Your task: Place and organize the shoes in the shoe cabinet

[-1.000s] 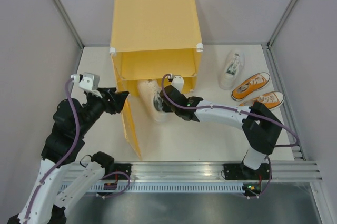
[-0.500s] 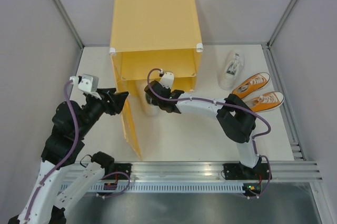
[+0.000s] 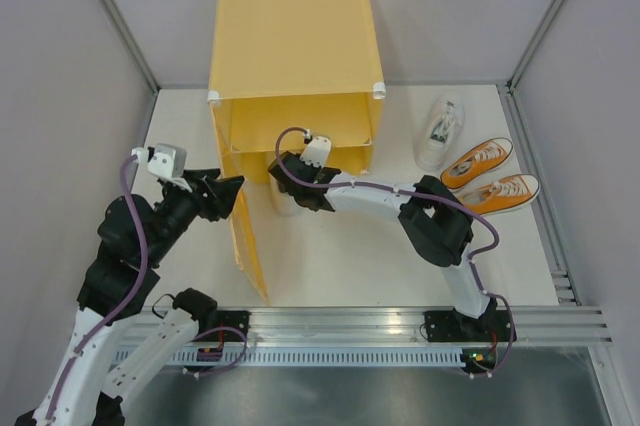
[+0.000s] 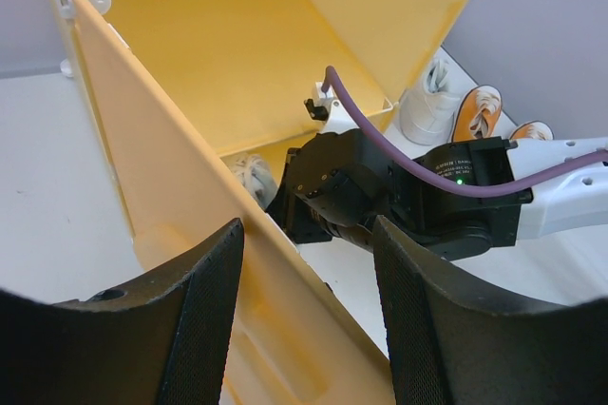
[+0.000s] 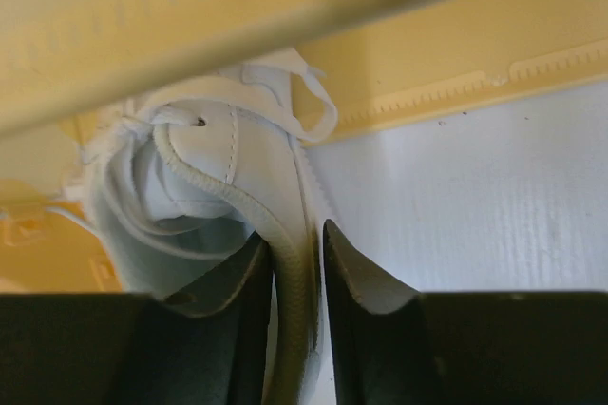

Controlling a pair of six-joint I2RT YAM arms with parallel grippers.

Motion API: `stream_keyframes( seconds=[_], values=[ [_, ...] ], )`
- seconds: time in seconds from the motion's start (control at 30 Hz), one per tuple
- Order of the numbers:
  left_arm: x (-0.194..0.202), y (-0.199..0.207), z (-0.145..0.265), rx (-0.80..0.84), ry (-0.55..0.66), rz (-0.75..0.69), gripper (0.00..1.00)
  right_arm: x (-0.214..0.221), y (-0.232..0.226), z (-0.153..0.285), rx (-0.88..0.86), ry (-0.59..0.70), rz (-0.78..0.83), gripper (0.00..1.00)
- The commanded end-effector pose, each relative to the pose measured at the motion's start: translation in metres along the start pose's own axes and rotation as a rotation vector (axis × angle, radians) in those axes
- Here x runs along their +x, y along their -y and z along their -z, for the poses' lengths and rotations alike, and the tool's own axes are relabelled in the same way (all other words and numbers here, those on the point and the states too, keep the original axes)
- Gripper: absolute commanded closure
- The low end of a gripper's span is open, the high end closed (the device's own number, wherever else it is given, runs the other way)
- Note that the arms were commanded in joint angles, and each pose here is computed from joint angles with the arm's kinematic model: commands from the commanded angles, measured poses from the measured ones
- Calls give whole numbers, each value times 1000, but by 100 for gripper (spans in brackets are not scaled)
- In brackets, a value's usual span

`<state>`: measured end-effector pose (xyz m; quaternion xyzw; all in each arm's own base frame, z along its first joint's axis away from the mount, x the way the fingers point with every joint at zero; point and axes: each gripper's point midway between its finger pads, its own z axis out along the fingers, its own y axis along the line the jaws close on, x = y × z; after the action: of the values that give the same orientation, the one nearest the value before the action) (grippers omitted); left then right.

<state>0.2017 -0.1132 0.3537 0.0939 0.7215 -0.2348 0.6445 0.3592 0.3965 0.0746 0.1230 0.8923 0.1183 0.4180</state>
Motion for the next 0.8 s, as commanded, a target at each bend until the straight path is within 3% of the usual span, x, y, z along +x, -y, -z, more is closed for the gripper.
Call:
stream_keyframes(
  seconds=[0.0, 0.07, 0.17, 0.5, 0.77],
  values=[
    [55, -14, 4, -35, -193, -56, 39, -44, -36, 7, -72, 117, -151, 66],
    [55, -14, 4, -36, -194, -57, 39, -42, -36, 7, -76, 109, -148, 45],
    [55, -13, 5, -35, -191, -60, 39, -44, -35, 9, -74, 107, -146, 36],
    [51, -13, 7, -35, -177, -62, 39, -53, -29, 33, -119, 92, -149, 36],
    [49, -19, 5, -69, -174, -65, 39, -51, -29, 59, -266, 93, -147, 36]
  ],
)
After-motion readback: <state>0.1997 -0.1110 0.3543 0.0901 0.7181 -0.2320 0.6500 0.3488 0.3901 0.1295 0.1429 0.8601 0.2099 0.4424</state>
